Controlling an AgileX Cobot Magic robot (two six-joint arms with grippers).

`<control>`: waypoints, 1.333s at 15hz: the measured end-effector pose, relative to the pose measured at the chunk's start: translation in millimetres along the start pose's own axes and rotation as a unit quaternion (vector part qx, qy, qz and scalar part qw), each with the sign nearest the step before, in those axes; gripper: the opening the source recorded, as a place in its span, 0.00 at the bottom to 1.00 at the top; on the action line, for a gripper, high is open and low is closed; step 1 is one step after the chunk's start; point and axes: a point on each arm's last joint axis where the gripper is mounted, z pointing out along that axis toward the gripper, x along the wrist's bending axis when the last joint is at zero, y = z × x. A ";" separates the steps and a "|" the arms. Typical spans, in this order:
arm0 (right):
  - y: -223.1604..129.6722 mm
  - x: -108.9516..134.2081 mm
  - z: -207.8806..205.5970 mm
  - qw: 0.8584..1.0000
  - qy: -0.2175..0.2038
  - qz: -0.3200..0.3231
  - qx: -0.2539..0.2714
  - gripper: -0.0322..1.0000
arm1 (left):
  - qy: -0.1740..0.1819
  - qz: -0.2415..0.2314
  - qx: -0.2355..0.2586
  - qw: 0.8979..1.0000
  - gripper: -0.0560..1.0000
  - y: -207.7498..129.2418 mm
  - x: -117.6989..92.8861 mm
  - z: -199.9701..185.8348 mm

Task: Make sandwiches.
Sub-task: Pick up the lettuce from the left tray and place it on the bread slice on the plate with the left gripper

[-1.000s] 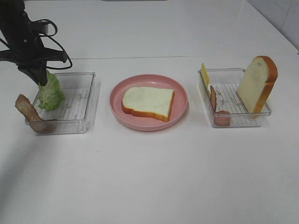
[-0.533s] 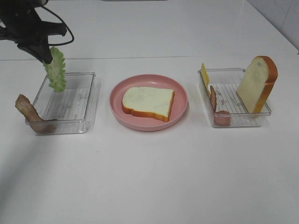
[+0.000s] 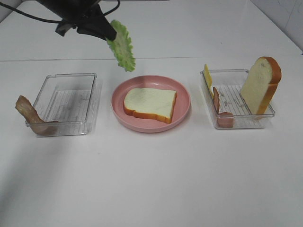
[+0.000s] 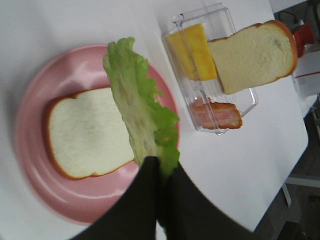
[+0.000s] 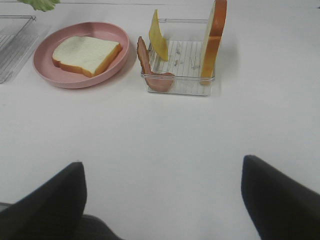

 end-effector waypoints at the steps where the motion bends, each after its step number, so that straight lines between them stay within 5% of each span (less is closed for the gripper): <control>1: 0.0 0.0 0.0 1.000 0.000 0.000 0.000 0.81 | -0.006 0.000 0.006 1.000 0.07 -1.5 -1.3 7.3; 7: 0.0 0.0 0.0 1.000 0.000 0.000 0.000 0.81 | -0.043 -0.004 0.064 0.997 0.07 -27.4 -18.5 91.9; 11: 0.0 0.0 0.0 1.000 0.000 0.000 0.000 0.81 | -0.037 -0.001 0.075 0.997 0.07 -35.3 -7.6 115.2; 20: 0.0 0.0 0.0 1.000 0.000 0.000 0.000 0.81 | 0.085 0.002 0.065 0.994 0.12 -33.2 16.0 114.2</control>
